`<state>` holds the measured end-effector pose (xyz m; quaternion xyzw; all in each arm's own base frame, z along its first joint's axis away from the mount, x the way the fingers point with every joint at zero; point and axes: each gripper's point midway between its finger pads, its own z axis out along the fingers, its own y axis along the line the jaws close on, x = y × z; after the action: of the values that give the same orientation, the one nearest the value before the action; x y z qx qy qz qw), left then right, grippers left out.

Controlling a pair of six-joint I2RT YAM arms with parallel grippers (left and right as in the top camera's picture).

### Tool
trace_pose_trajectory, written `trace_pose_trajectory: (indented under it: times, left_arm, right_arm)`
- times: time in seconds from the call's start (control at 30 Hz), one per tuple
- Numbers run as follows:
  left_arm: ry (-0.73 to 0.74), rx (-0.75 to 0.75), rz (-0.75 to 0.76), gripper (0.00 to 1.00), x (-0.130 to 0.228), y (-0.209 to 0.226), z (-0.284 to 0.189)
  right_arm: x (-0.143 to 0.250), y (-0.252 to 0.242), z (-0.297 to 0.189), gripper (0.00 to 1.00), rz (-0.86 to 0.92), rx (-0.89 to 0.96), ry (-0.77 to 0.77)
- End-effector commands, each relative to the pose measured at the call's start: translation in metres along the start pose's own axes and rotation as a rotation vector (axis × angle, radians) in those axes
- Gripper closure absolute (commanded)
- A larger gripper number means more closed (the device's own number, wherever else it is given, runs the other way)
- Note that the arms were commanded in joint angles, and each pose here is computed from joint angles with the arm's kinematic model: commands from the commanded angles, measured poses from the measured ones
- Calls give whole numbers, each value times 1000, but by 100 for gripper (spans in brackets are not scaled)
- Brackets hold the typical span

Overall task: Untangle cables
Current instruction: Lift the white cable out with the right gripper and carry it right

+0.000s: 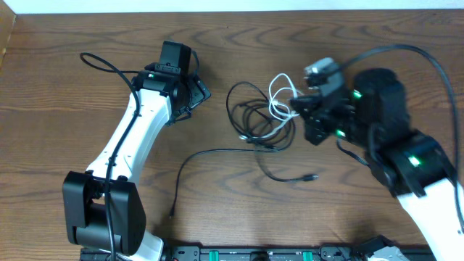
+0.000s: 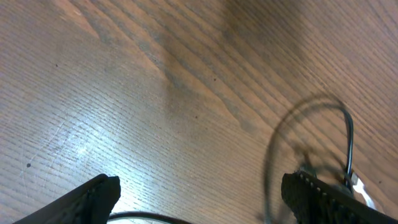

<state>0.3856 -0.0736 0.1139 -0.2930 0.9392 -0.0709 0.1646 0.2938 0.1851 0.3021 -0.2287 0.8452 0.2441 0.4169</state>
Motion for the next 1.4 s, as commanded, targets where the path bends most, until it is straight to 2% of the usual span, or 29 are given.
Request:
trace_pose_trajectory:
  times: [0.0, 0.17, 0.2, 0.27, 0.33, 0.4, 0.43, 0.5, 0.6, 0.73, 0.9, 1.03, 1.2, 1.27, 1.37]
  left_arm:
    - [8, -22, 0, 10, 1, 5, 5]
    - [8, -22, 0, 10, 1, 5, 5]
    - [8, -22, 0, 10, 1, 5, 5]
    - [7, -22, 0, 10, 1, 5, 5]
    - [8, -22, 0, 10, 1, 5, 5]
    - [8, -22, 0, 10, 1, 5, 5]
    - [8, -22, 0, 10, 1, 5, 5]
    - [8, -22, 0, 10, 1, 5, 5]
    - [8, -22, 0, 10, 1, 5, 5]
    - [8, -22, 0, 10, 1, 5, 5]
    - [7, -22, 0, 10, 1, 5, 5]
    - [7, -22, 0, 10, 1, 5, 5]
    - [7, -22, 0, 10, 1, 5, 5]
    - [7, -22, 0, 10, 1, 5, 5]
    - [7, -22, 0, 10, 1, 5, 5]
  right_arm:
    - [-14, -42, -36, 99, 73, 256, -90]
    - [-10, -91, -58, 99, 228, 514, -131]
    - [-10, -92, -55, 99, 230, 511, -128]
    - [-6, -81, -37, 99, 230, 420, -86]
    - [5, -52, -11, 99, 206, 229, 1]
    - [22, -32, 12, 99, 125, 107, 106]
    - [40, -47, 29, 99, 86, 184, 193]
    - [55, -80, 41, 99, 87, 368, 260]
    - [63, -117, 47, 99, 102, 593, 285]
    - [40, -143, 33, 99, 93, 780, 183]
    - [-26, -165, -44, 99, 66, 1098, -72]
    - [-59, -147, -70, 99, 49, 1027, -211]
    - [-72, -119, -65, 99, -32, 831, -239]
    - [-77, -120, -69, 99, -85, 850, -236]
    - [-84, -139, -87, 99, -96, 988, -254]
